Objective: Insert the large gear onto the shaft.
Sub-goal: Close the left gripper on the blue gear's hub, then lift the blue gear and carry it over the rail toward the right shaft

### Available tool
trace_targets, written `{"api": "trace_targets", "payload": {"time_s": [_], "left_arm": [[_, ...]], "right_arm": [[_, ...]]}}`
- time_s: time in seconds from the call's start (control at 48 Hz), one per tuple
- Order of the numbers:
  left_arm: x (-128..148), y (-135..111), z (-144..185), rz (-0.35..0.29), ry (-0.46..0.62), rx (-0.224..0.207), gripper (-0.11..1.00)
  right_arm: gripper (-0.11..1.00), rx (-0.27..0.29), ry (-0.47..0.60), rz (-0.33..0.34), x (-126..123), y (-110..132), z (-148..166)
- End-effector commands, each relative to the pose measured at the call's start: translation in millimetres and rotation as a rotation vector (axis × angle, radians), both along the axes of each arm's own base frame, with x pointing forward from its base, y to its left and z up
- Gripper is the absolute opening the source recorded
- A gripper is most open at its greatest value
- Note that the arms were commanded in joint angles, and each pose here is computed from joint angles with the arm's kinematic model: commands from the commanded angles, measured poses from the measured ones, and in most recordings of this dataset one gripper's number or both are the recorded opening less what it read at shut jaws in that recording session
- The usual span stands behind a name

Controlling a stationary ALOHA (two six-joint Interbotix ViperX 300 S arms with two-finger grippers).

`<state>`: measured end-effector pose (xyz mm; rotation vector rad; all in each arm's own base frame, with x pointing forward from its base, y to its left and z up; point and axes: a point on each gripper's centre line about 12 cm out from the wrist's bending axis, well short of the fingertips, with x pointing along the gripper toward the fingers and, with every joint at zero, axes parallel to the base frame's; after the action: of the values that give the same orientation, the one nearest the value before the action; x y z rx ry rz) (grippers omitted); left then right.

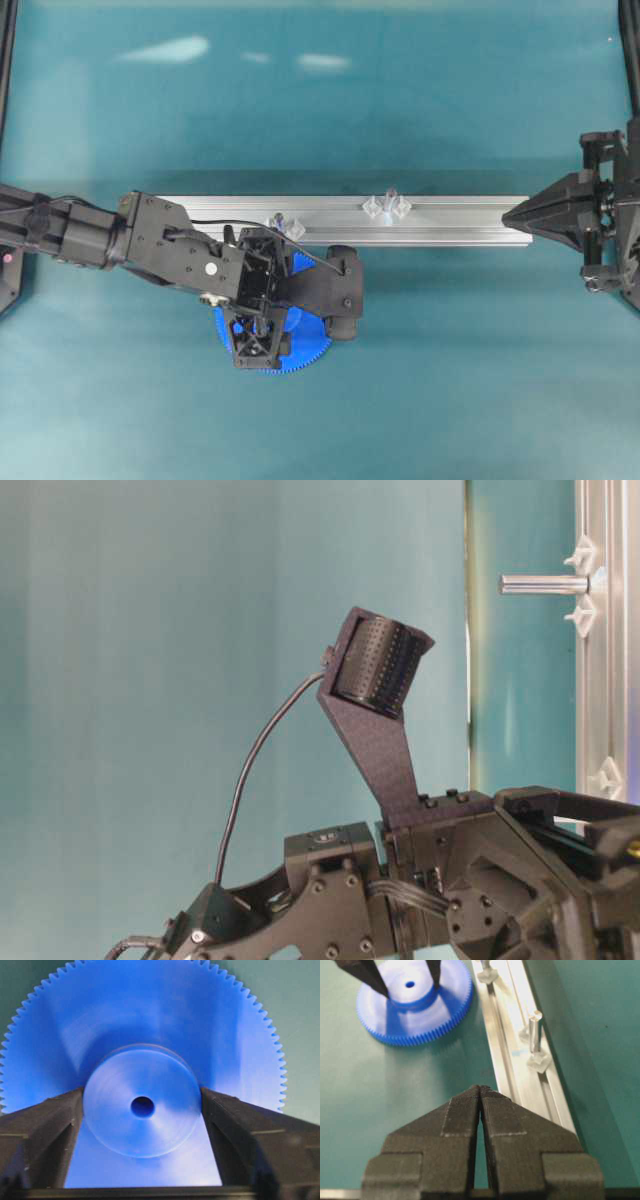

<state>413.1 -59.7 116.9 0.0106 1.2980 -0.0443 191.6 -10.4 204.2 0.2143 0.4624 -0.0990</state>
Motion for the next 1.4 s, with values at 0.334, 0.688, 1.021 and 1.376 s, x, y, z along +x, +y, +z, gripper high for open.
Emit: {"api": "trace_targets", "payload": {"time_s": [0.334, 0.688, 1.021, 1.376], "left_arm": [[1.4, -3.6, -0.1, -0.011, -0.009, -0.001, 0.77], [3.8, -4.1, 3.1, -0.014, -0.024, -0.004, 0.77], [8.9, -4.7, 14.2, -0.018, -0.040, -0.004, 0.77], [10.7, -3.9, 39.2, -0.017, -0.028, 0.002, 0.77]], "right_arm": [[0.09, 0.009, -0.011, -0.008, 2.1, -0.7, 3.3], [0.09, 0.009, -0.007, -0.007, 1.2, -0.4, 1.1], [0.09, 0.009, -0.008, -0.008, 1.3, -0.7, 1.3], [0.09, 0.009, -0.016, -0.008, -0.1, -0.6, 2.7]]}}
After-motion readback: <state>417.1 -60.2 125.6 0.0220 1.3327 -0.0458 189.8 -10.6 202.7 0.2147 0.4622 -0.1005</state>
